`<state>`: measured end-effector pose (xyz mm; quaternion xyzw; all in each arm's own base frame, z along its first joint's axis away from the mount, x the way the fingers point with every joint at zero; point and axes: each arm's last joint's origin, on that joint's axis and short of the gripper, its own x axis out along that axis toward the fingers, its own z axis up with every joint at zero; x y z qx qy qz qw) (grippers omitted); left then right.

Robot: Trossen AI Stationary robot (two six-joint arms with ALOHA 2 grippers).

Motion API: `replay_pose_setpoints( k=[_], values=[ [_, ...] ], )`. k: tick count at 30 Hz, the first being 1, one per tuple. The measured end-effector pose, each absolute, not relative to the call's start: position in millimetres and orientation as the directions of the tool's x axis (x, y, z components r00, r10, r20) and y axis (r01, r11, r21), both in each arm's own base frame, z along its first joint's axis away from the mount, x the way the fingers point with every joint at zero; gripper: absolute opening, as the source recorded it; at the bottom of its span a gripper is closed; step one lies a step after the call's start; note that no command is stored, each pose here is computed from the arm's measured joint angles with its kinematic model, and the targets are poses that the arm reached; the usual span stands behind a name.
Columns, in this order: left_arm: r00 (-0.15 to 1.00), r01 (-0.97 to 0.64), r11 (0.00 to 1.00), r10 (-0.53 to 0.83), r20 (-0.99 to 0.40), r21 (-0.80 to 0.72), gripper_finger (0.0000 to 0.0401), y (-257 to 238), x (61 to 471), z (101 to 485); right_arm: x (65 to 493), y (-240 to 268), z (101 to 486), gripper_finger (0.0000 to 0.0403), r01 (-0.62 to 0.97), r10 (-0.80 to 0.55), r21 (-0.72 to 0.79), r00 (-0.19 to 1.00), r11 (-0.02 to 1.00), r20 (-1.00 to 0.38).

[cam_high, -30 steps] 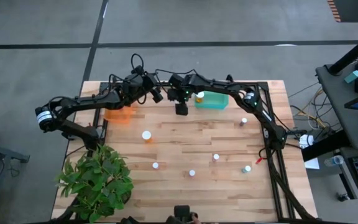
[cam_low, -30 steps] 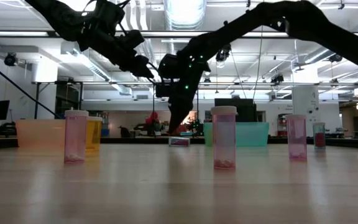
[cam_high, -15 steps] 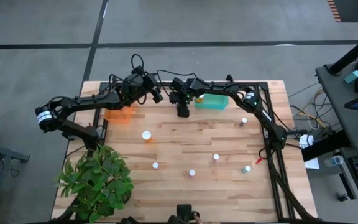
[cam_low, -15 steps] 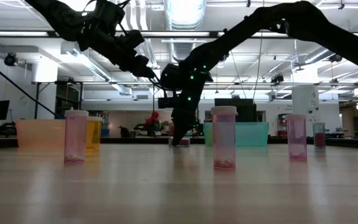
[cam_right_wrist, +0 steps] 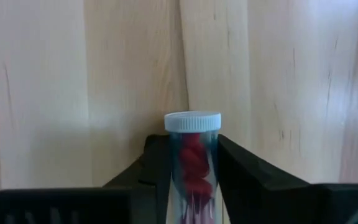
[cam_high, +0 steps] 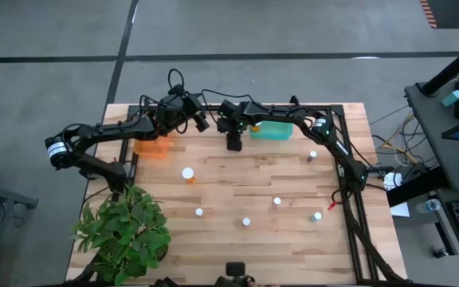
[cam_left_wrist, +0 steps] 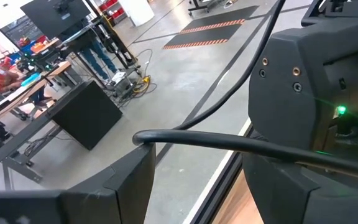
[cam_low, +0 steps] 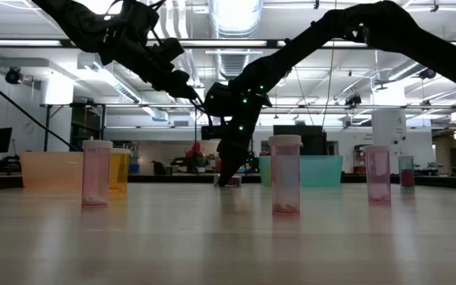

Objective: Pick and place medicine bottles into bin by pill shape (circle, oval)
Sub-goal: Put the blue capsule bottle into the green bin

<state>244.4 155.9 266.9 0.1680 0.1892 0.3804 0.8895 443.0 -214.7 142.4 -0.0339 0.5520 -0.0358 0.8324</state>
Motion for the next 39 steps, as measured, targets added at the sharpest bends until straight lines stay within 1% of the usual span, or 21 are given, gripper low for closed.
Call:
replay_pose_setpoints(
  k=[2, 4, 9, 12, 16, 19, 24, 28, 33, 36, 39],
  values=[
    [0.639, -0.613, 0.654, 0.740, -0.209, 0.443, 0.0219, 155.9, 244.4, 267.0, 444.1, -215.1, 144.3, 0.0081, 0.029, -0.099, -0.096, 0.393, 0.995, -0.914],
    [0.639, -0.613, 0.654, 0.740, -0.209, 0.443, 0.0219, 155.9, 244.4, 267.0, 444.9, -215.5, 146.0, 0.0076, 0.029, -0.101, -0.097, 0.398, 0.995, -0.912],
    [0.639, -0.613, 0.654, 0.740, -0.208, 0.443, 0.0219, 155.9, 244.4, 267.0, 442.6, -214.3, 160.9, 0.0092, 0.032, -0.104, -0.100, 0.406, 0.994, -0.908],
    [0.641, -0.612, 0.656, 0.739, -0.208, 0.442, 0.0219, 155.9, 244.5, 267.0, 436.2, -209.3, 181.4, 0.0098, 0.033, -0.104, -0.099, 0.410, 0.995, -0.906],
    [0.676, -0.586, 0.686, 0.708, -0.207, 0.432, 0.0219, 155.0, 245.5, 267.4, 421.9, -200.3, 209.8, 0.0099, 0.053, -0.094, -0.080, 0.402, 0.995, -0.911],
    [0.719, -0.555, 0.719, 0.668, -0.193, 0.419, 0.0219, 154.0, 247.0, 268.9, 408.3, -190.9, 229.6, 0.0099, 0.063, -0.080, -0.058, 0.436, 0.996, -0.896],
    [0.765, -0.512, 0.757, 0.617, -0.184, 0.407, 0.0219, 152.3, 248.6, 269.9, 378.0, -168.2, 255.8, 0.0100, 0.102, -0.099, -0.051, 0.550, 0.993, -0.829],
    [0.799, -0.488, 0.777, 0.581, -0.155, 0.397, 0.0219, 151.6, 249.8, 272.8, 352.5, -144.5, 265.1, 0.0100, 0.137, -0.138, -0.059, 0.682, 0.989, -0.719],
    [0.886, -0.391, 0.849, 0.452, -0.103, 0.356, 0.0219, 147.5, 253.2, 277.8, 323.9, -119.1, 263.0, 0.0100, 0.169, -0.178, -0.063, 0.856, 0.984, -0.486],
    [0.927, -0.325, 0.887, 0.367, -0.073, 0.328, 0.0219, 145.0, 254.5, 280.7, 307.6, -106.0, 256.8, 0.0100, 0.173, -0.185, -0.063, 0.925, 0.983, -0.333],
    [0.952, -0.267, 0.910, 0.301, -0.061, 0.318, 0.0219, 141.4, 256.3, 281.8, 293.1, -96.0, 252.8, 0.0100, 0.179, -0.184, -0.039, 0.965, 0.983, -0.186]
  ],
)
